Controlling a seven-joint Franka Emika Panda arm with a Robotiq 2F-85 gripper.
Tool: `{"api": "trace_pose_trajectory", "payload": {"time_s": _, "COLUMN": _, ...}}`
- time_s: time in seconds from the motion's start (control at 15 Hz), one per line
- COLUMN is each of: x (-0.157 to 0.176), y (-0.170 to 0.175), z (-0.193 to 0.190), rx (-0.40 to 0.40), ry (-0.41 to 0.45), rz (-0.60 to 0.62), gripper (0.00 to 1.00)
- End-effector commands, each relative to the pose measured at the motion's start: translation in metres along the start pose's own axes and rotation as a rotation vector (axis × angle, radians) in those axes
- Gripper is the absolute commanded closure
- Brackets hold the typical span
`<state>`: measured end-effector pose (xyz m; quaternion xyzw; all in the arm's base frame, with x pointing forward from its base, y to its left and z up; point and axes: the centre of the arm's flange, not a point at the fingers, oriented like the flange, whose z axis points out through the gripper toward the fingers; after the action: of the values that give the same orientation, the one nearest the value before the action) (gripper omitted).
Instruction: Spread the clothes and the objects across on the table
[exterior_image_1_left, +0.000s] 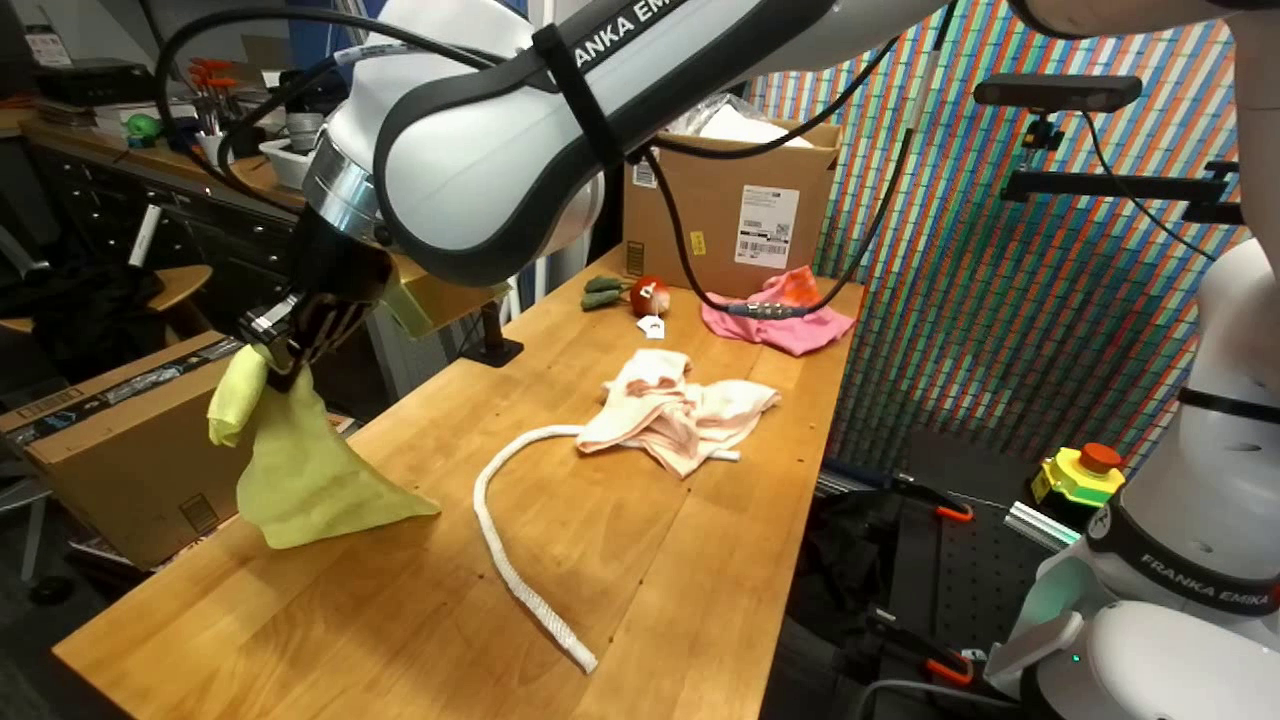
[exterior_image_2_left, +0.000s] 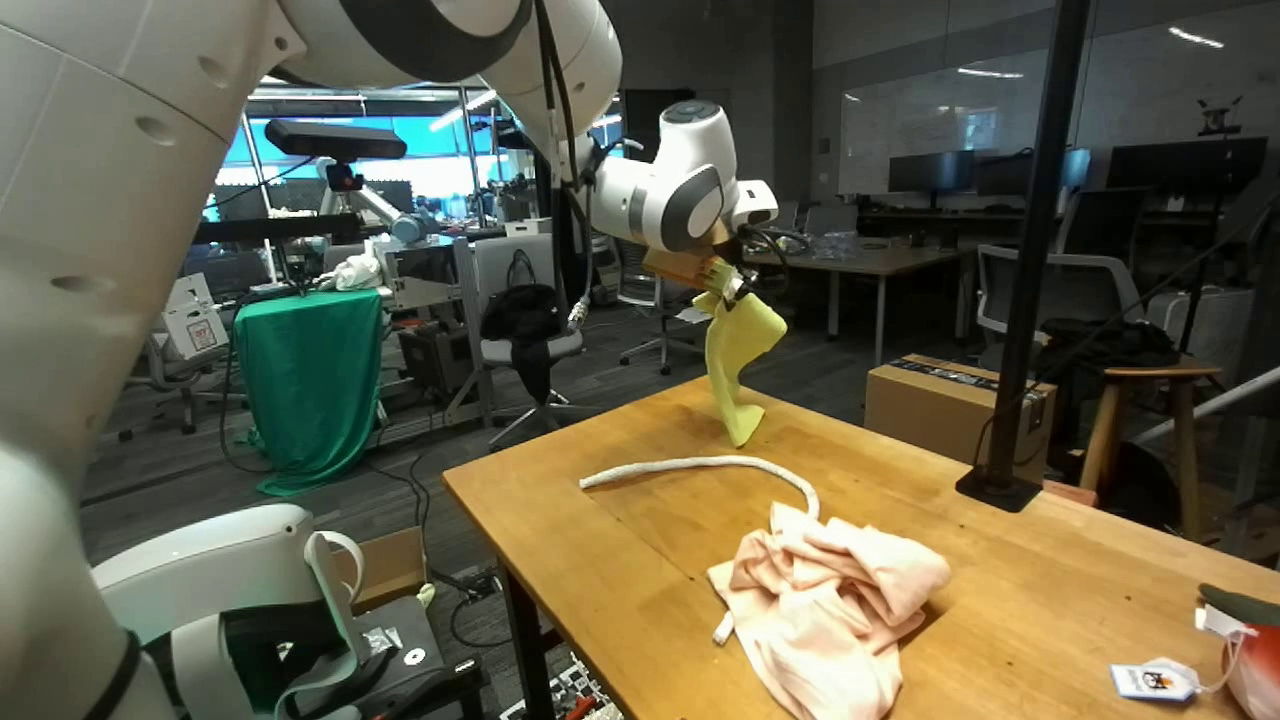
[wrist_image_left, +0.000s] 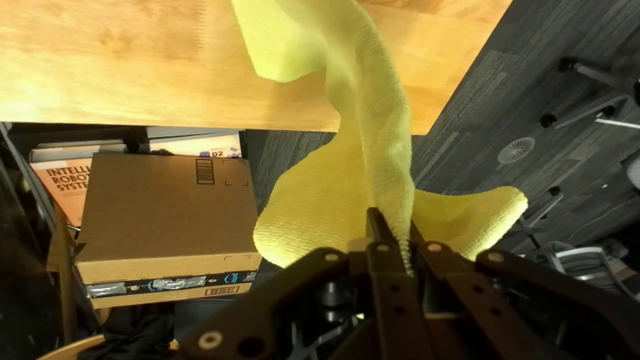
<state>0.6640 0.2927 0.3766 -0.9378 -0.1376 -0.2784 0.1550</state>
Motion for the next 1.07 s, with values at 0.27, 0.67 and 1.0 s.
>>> {"api": "trace_pose_trajectory", "payload": {"time_s": 0.27, "x": -0.007, "y": -0.005, "z": 0.015, "rx": 0.099, "ry": -0.034, "rz": 0.085, "gripper": 0.99}}
{"api": "trace_pose_trajectory", "payload": {"time_s": 0.67, "x": -0.015, "y": -0.006, "z": 0.025, "rx": 0.188, "ry": -0.111, "rz": 0.166, "gripper": 0.99}}
{"api": "trace_pose_trajectory", "payload": {"time_s": 1.0, "x": -0.023, "y": -0.009, "z": 0.032, "rx": 0.218, "ry": -0.169, "rz": 0.182, "gripper": 0.99}}
